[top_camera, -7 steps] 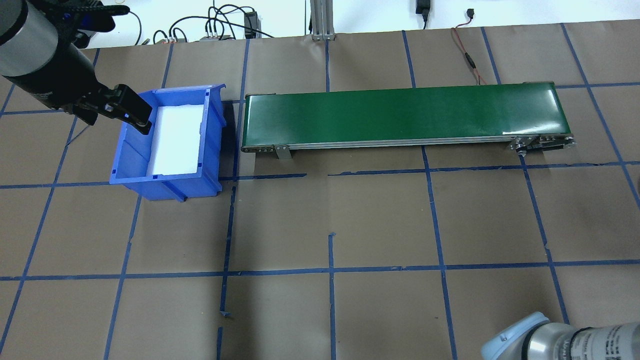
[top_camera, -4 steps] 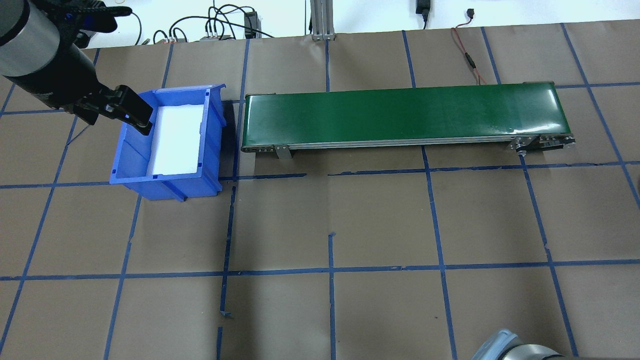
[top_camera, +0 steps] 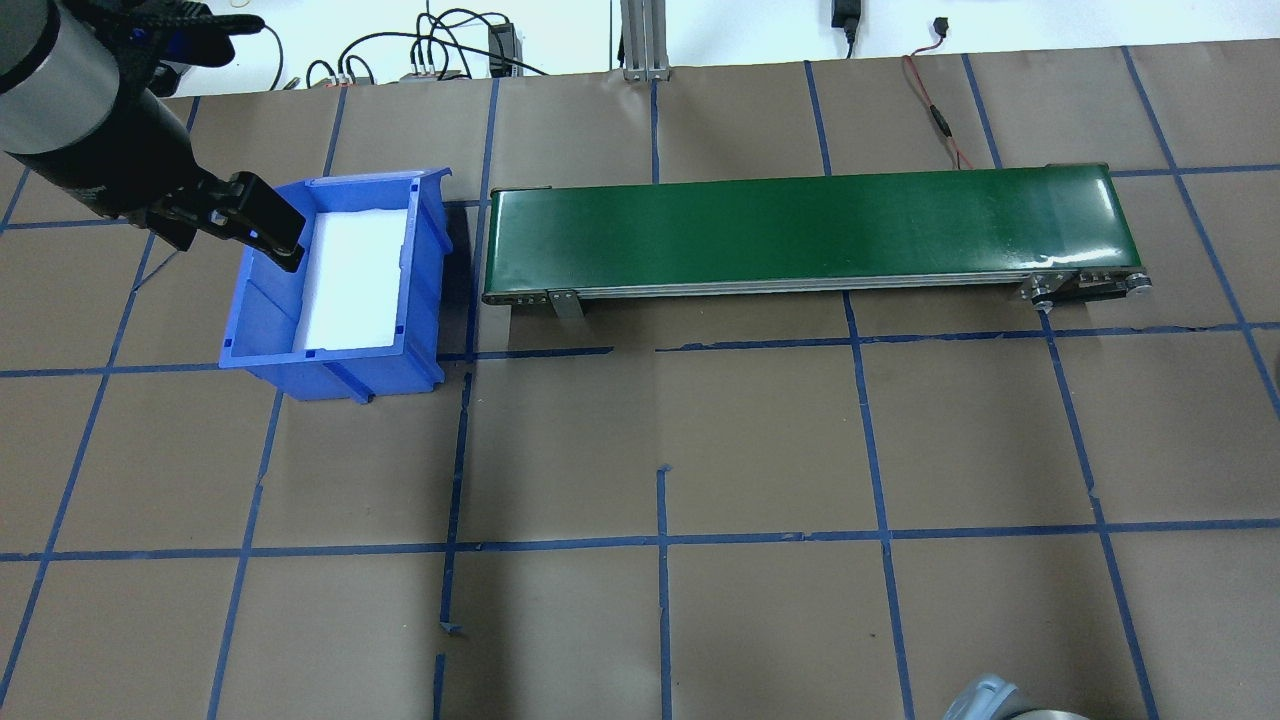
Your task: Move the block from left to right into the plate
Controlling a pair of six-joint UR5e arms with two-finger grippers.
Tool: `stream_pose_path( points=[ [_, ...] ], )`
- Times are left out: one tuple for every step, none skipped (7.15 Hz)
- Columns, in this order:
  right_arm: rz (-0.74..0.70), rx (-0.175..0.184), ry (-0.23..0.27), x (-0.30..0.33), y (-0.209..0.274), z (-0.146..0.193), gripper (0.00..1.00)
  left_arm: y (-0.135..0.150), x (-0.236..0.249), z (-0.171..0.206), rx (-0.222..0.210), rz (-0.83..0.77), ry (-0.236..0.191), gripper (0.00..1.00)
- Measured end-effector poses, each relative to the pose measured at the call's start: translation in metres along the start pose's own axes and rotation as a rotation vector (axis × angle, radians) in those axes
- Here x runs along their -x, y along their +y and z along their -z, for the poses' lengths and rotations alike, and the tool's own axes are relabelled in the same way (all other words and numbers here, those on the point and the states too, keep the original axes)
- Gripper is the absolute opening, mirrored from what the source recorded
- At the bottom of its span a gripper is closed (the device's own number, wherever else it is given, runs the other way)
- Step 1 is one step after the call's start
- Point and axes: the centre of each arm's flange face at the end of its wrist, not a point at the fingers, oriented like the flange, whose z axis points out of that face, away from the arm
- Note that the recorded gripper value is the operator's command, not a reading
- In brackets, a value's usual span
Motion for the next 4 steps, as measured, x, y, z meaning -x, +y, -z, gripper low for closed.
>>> stream_pose_path(
  points=[
    [0.006, 0.000, -0.005, 0.005, 0.000, 0.001, 1.00, 0.000, 0.000, 0.000, 0.000, 0.000, -0.001, 1.00],
    [0.036, -0.004, -0.013, 0.022, -0.003, 0.003, 1.00, 0.000, 0.001, 0.000, 0.001, 0.000, -0.001, 1.00],
    [0.113, -0.006, -0.024, 0.062, -0.009, 0.007, 1.00, 0.000, 0.001, 0.000, 0.000, 0.001, 0.000, 1.00],
    [0.233, -0.009, -0.030, 0.124, -0.013, 0.010, 1.00, 0.000, 0.001, 0.001, -0.002, 0.001, -0.001, 1.00]
  ],
)
